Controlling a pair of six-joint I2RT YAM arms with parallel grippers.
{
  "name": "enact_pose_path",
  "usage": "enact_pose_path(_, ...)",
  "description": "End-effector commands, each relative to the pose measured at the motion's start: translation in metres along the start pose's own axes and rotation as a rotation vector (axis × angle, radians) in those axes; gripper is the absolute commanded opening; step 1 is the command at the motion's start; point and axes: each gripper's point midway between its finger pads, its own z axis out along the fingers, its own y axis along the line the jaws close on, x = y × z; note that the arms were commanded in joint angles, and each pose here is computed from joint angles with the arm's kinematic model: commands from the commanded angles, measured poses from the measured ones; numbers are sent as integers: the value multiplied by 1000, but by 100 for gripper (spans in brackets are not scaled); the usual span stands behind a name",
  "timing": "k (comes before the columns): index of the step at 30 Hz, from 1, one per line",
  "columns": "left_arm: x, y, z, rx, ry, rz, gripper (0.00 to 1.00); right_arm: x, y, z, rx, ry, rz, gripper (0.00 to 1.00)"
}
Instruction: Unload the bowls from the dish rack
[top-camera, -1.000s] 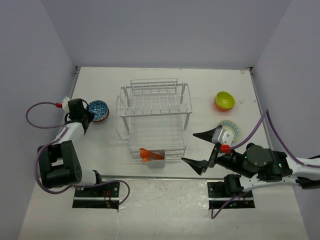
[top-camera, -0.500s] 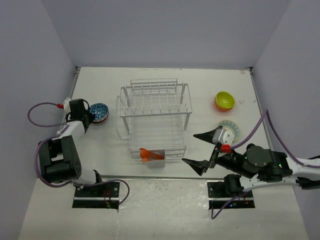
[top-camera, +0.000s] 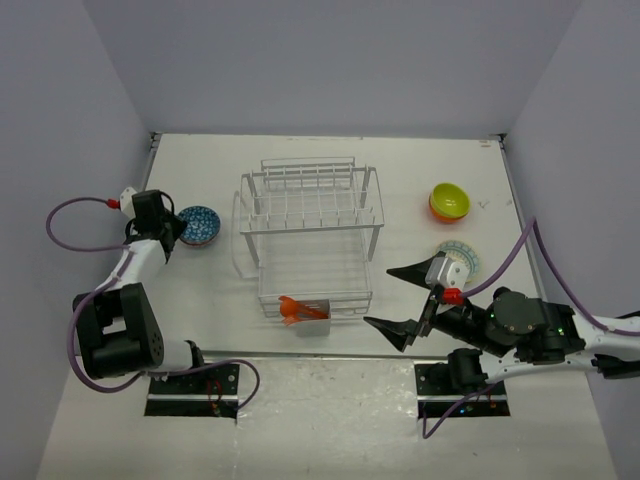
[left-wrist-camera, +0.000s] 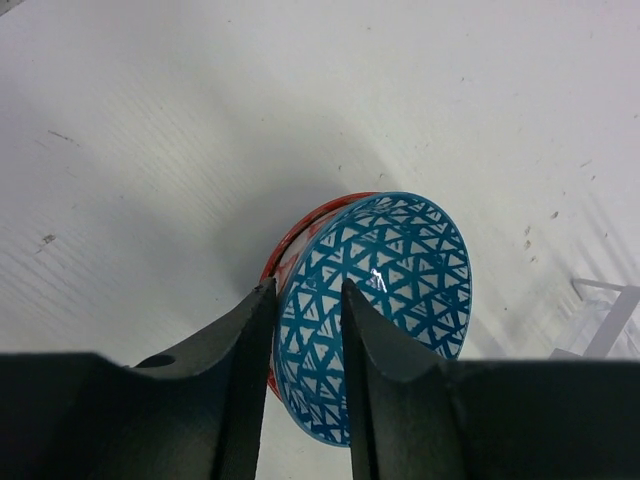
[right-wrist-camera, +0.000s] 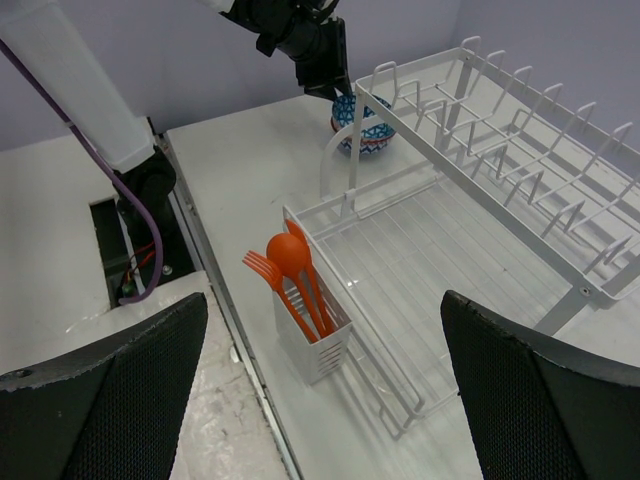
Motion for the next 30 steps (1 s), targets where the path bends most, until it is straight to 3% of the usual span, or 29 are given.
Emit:
enact_pose_path(1,-15,-12,-5,23,-16,-2,32,-4,1,-3,-11,-20,33,99)
enact_pose_path(24,18,9,-1,-3,56,9,11,-5,2,-2,-12,-31,38,99)
enact_pose_path(29,3,1,-16,19,24,17,20,-5,1,-2,-8,-27,37,99)
enact_pose_path(30,-5,-5,-23,42,2,13,29,-6,1,-2,-8,-28,36,99)
